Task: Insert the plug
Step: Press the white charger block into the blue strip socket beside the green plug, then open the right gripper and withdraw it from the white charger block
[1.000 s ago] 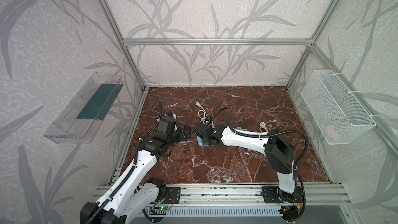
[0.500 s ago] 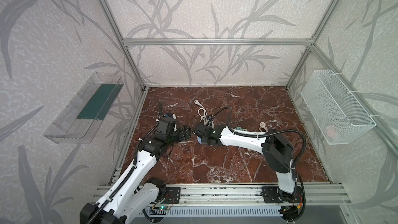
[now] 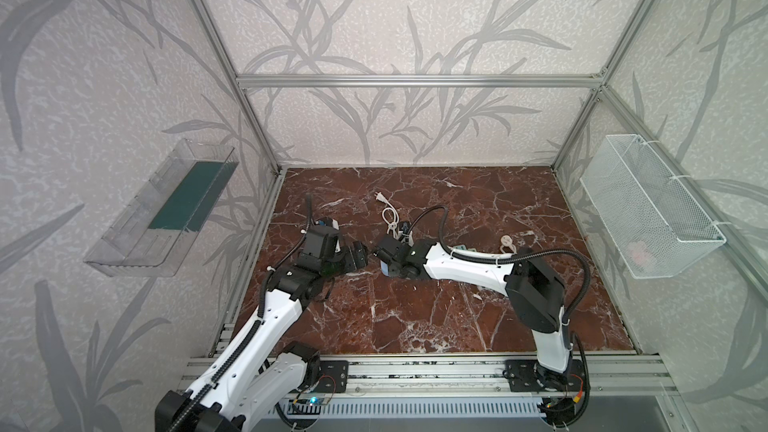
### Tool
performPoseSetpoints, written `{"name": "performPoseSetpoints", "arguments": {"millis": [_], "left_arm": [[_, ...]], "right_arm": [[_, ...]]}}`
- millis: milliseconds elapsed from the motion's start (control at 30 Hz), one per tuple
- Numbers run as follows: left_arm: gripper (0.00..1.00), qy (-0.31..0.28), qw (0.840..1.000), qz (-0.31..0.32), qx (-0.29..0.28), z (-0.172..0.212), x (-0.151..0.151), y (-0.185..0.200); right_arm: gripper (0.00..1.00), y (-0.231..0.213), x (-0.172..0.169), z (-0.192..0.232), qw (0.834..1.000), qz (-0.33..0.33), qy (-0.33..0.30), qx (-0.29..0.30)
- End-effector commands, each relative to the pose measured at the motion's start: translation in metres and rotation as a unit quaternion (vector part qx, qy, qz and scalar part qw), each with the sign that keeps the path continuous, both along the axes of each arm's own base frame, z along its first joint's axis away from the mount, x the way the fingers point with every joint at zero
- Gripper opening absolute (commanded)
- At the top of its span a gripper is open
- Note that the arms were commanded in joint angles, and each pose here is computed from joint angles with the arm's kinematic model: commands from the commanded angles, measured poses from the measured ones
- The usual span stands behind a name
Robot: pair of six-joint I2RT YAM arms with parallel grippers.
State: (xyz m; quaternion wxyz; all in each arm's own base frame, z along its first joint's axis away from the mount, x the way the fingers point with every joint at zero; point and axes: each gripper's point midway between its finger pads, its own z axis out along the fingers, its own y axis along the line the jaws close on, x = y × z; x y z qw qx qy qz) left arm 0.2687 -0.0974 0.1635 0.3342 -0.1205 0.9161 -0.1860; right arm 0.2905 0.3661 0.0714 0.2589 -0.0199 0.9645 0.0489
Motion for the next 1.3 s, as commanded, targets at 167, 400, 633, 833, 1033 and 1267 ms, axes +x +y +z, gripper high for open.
{"name": "performPoseSetpoints", "arguments": {"millis": [167, 400, 633, 833, 1033, 1267], "left_arm": [[0.95, -0.005, 1.000, 0.018, 0.010, 0.005, 0.004, 0.007], [0.97, -0.018, 0.999, 0.022, 0.014, 0.018, 0.012, 0.007], [0.99, -0.029, 0.998, 0.044, 0.045, 0.022, 0.013, 0.020], [0.99, -0.050, 0.997, 0.046, 0.046, 0.026, 0.020, 0.017], [0.99, -0.078, 0.992, 0.008, 0.100, 0.038, 0.020, -0.012], [0.99, -0.143, 0.976, 0.001, 0.163, 0.042, 0.024, -0.016]], "right_arm": [[0.57, -0.013, -0.023, 0.010, 0.997, 0.049, 0.054, -0.023], [1.00, -0.018, -0.021, 0.071, 0.997, 0.080, -0.006, 0.016], [0.99, -0.070, -0.020, 0.118, 0.994, 0.069, -0.084, 0.025], [0.99, -0.127, -0.021, 0.127, 0.993, 0.041, -0.108, 0.011], [0.99, -0.176, -0.027, 0.138, 0.989, 0.001, -0.147, -0.013], [0.99, -0.227, -0.026, 0.150, 0.968, -0.051, -0.244, -0.019]]}}
